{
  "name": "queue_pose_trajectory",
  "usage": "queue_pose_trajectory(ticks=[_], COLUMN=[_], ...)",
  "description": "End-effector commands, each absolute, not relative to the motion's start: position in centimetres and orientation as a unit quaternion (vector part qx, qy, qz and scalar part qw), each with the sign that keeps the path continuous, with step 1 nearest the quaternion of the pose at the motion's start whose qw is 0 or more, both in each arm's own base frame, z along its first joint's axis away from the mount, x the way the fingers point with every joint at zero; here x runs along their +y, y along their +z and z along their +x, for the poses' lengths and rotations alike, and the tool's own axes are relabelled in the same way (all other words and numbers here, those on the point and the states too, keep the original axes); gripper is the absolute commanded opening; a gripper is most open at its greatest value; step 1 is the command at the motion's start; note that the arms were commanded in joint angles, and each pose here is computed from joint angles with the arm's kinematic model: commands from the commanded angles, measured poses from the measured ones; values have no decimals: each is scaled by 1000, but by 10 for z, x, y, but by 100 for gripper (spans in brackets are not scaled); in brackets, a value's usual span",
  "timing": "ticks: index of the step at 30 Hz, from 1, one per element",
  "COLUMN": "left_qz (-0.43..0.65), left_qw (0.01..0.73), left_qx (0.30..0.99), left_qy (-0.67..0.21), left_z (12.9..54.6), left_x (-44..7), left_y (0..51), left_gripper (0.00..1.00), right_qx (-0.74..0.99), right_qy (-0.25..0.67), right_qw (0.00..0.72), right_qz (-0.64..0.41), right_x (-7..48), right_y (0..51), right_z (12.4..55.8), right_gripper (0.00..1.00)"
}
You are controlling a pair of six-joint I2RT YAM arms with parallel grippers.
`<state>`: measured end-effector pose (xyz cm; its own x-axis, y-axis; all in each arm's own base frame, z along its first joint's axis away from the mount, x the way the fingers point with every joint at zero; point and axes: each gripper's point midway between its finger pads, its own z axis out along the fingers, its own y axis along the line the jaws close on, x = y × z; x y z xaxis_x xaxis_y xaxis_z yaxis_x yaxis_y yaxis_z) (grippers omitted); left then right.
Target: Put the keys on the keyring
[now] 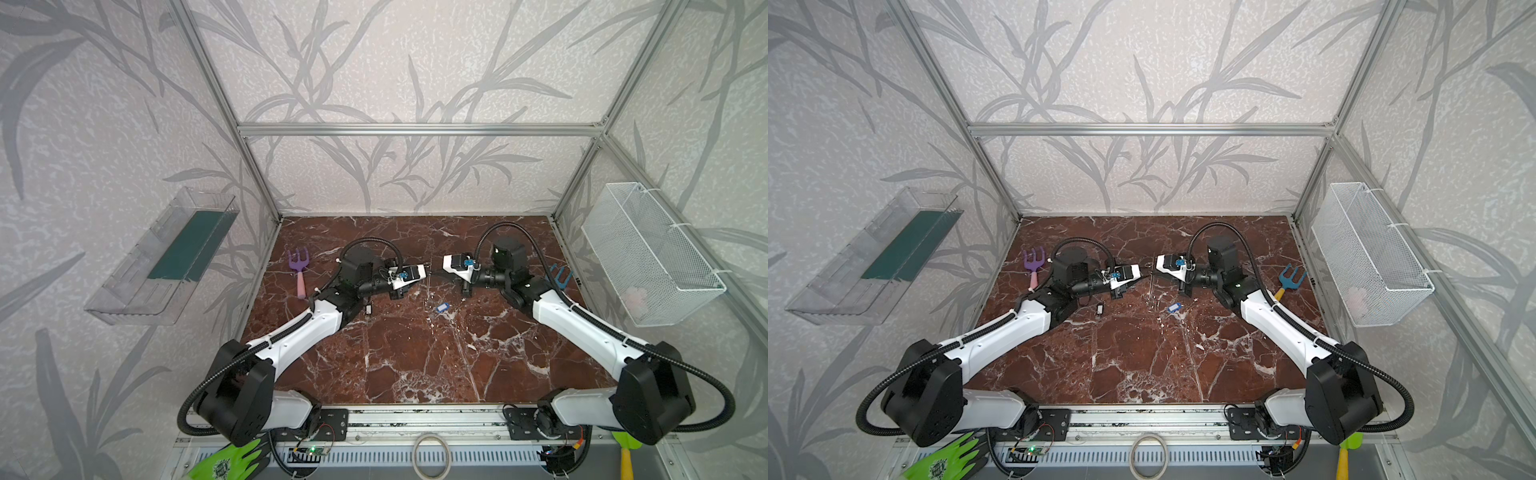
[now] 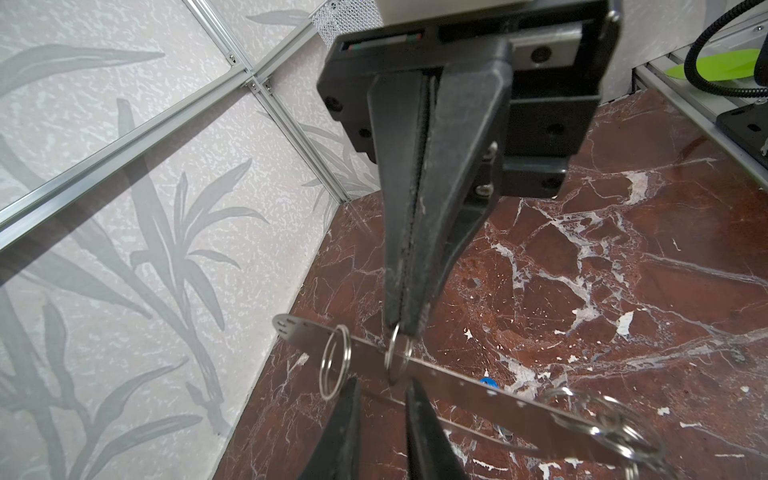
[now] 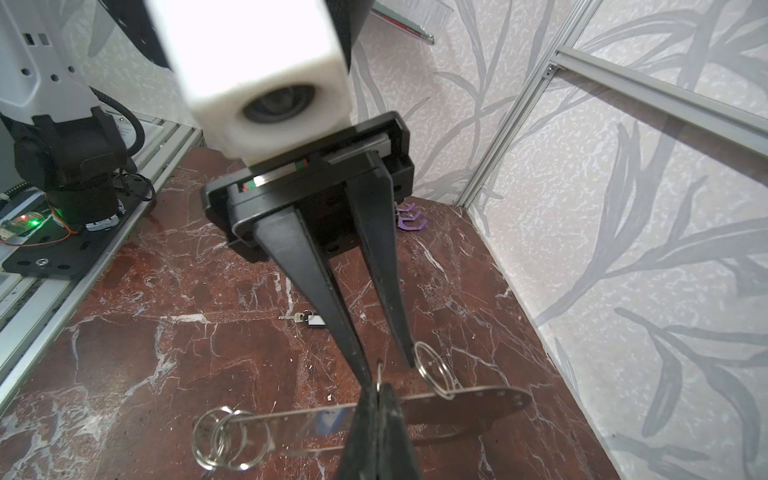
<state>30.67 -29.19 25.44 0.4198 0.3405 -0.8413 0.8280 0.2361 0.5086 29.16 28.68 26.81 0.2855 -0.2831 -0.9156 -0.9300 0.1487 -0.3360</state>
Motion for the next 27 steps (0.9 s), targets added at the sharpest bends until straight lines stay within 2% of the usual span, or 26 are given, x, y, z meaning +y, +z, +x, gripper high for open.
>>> queue_pose_trajectory(ticks=[1,15,24,27], left_qz=[571,574,587,588], left_qw=[623,621,627,627], left_qx=[495,478,500,501], left_qy=[-204,-237,-111,-102], left_z=[305,300,319,321], left_x=[-289,-298,-272,-268], left_y=[267,274,256,253], left_gripper=[22,18,20,25], right_qx=[501,494,498,496], right_qy=[293,290,284,290], right_qw=[575,584,582,581], right_qz=[-577,-576,-577,-577], right_x=[287,288,285,285], right_y=[286,285,280,281], right_z=[286,283,280,279], right_gripper=[0,0,0,0])
